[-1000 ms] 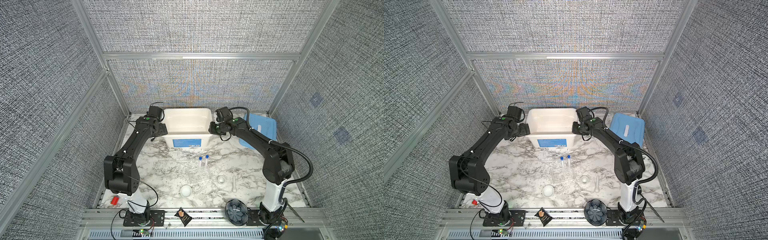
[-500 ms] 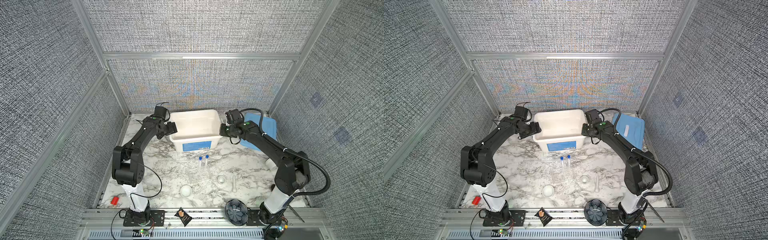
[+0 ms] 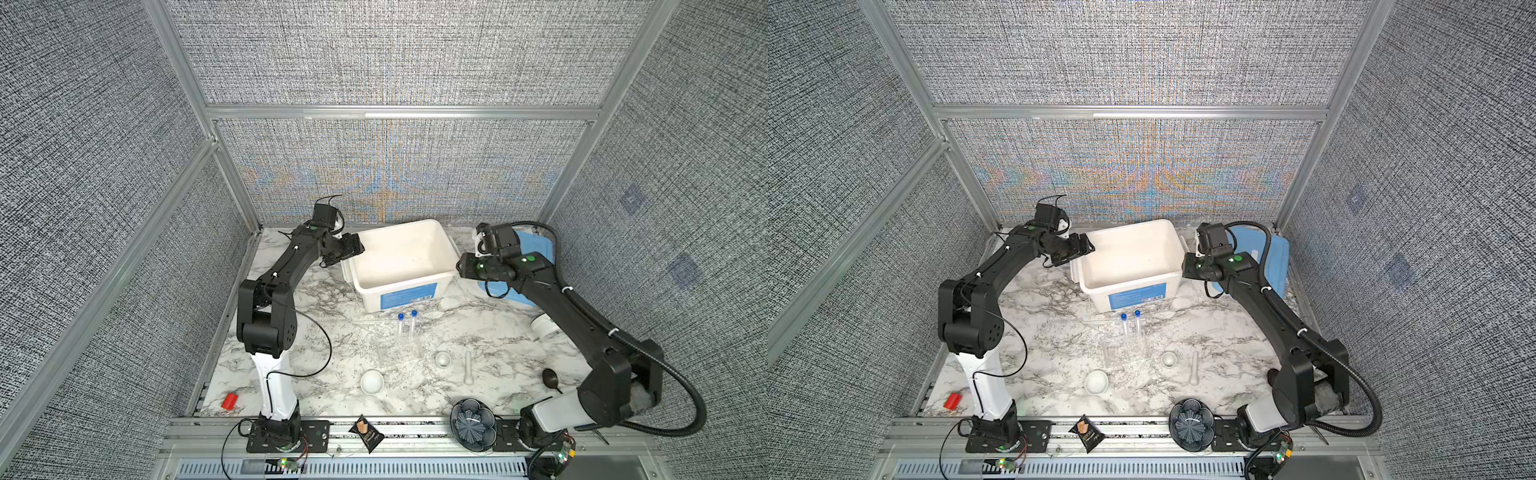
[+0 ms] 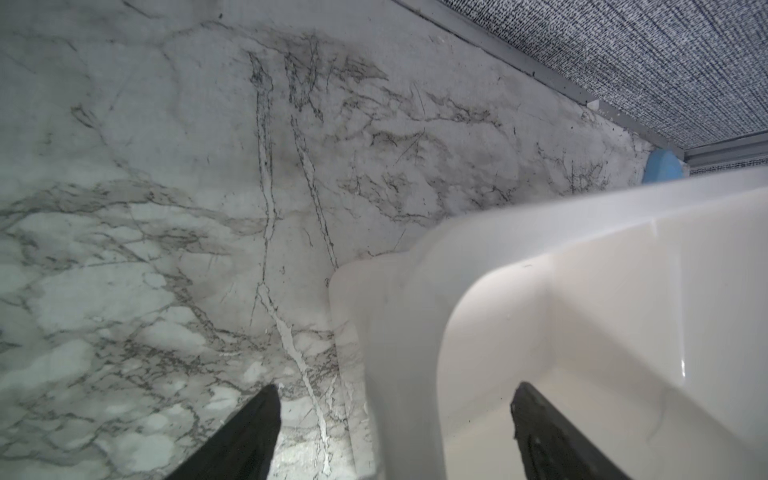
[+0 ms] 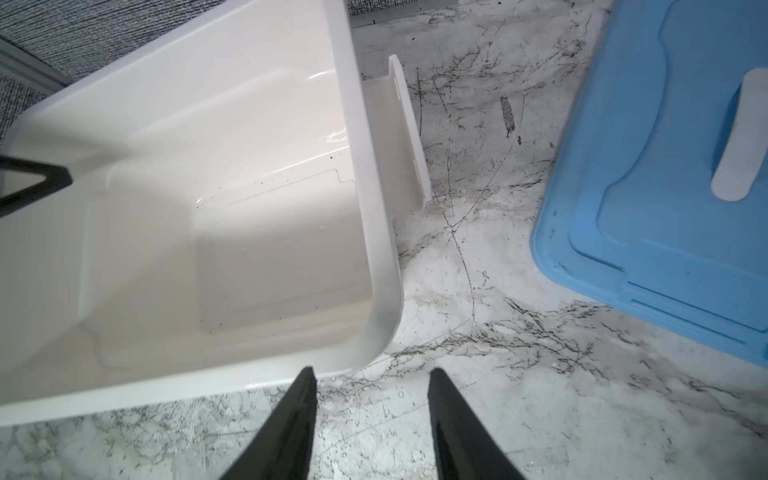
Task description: Organize the chemistry lab equipment
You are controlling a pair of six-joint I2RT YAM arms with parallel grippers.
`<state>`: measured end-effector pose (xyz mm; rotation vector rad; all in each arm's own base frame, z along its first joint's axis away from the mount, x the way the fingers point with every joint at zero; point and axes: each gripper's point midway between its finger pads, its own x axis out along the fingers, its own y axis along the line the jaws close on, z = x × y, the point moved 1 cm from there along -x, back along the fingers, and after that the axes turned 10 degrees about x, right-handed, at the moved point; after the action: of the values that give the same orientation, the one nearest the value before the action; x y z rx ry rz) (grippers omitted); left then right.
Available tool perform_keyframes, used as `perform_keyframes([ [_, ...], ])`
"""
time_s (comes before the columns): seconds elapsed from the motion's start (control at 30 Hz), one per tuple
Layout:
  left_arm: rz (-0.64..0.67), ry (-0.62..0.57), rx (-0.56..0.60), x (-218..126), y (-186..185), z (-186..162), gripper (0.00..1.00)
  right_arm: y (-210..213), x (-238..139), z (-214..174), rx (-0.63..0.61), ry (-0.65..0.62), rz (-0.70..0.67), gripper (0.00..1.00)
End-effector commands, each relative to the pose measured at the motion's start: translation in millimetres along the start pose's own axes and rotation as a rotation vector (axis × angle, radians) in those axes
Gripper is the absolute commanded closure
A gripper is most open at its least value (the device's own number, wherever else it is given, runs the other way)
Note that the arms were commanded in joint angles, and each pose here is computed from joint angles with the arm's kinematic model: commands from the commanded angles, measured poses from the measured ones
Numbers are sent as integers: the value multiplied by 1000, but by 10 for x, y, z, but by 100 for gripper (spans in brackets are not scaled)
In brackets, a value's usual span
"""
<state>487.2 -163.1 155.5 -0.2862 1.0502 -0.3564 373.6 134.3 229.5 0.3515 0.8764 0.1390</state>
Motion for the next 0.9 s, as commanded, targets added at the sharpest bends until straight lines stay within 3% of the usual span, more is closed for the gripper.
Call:
perform_keyframes([
  [0.0,24,-9,40,50,45,100,14,85,-102,-148,-149,14,88,46],
  [0.27,-46,-41,186,217,-65,527,18,232,-215,-804,-399,98,353,42],
  [0.43,-65,-61,197,322,-4,700,20,169,94,-1156,-476,122,441,42],
  [0.63,-122,-137,181,287,-6,954,15,392,447,-1179,-602,132,555,42],
  [0.87,-111,-179,152,-36,70,1061,10,570,647,-1114,-797,114,626,44],
])
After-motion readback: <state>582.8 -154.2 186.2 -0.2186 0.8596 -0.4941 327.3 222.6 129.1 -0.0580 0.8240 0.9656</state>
